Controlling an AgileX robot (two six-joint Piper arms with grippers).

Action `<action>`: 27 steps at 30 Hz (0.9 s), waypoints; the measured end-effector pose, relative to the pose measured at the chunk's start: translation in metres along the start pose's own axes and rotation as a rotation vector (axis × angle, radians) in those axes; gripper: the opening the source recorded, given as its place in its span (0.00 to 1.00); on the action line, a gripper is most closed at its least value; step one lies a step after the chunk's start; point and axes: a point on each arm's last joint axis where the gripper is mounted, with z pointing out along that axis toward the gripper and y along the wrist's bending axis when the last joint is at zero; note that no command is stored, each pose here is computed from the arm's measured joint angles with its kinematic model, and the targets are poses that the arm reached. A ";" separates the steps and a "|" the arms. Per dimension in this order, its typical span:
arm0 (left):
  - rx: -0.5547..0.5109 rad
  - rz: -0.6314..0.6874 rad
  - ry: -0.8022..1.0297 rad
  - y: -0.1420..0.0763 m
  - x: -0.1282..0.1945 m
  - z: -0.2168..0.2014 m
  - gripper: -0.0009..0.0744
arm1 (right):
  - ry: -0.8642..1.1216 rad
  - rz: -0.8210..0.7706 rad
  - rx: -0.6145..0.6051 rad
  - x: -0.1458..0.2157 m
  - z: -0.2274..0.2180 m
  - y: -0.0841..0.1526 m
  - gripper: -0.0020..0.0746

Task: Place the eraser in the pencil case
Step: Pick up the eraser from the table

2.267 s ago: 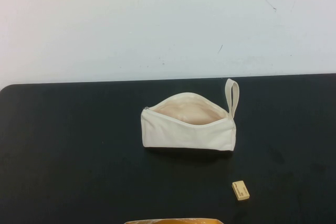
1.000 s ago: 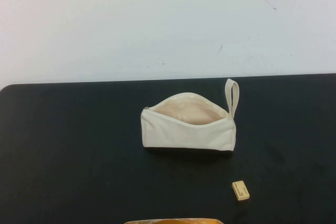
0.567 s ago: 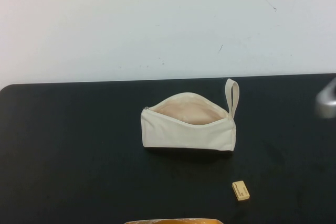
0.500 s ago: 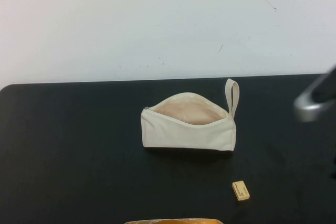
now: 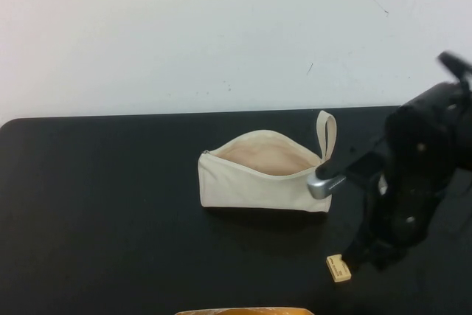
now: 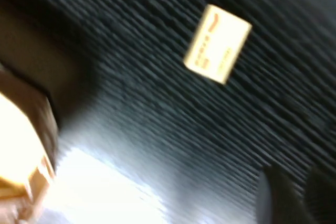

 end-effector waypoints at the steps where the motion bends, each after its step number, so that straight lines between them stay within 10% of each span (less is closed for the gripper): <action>1: 0.000 0.000 0.000 0.000 0.000 0.000 0.01 | 0.003 0.015 -0.008 -0.002 0.005 0.001 0.20; 5: 0.000 0.000 0.000 0.000 0.000 0.000 0.01 | -0.051 0.106 -0.090 -0.015 0.025 0.008 0.56; 8: 0.000 0.000 0.000 0.000 0.000 0.000 0.01 | -0.110 0.156 -0.138 -0.024 0.032 0.012 0.63; 27: 0.000 0.000 0.001 0.000 0.000 0.000 0.01 | -0.082 0.190 -0.097 -0.034 0.072 0.009 0.48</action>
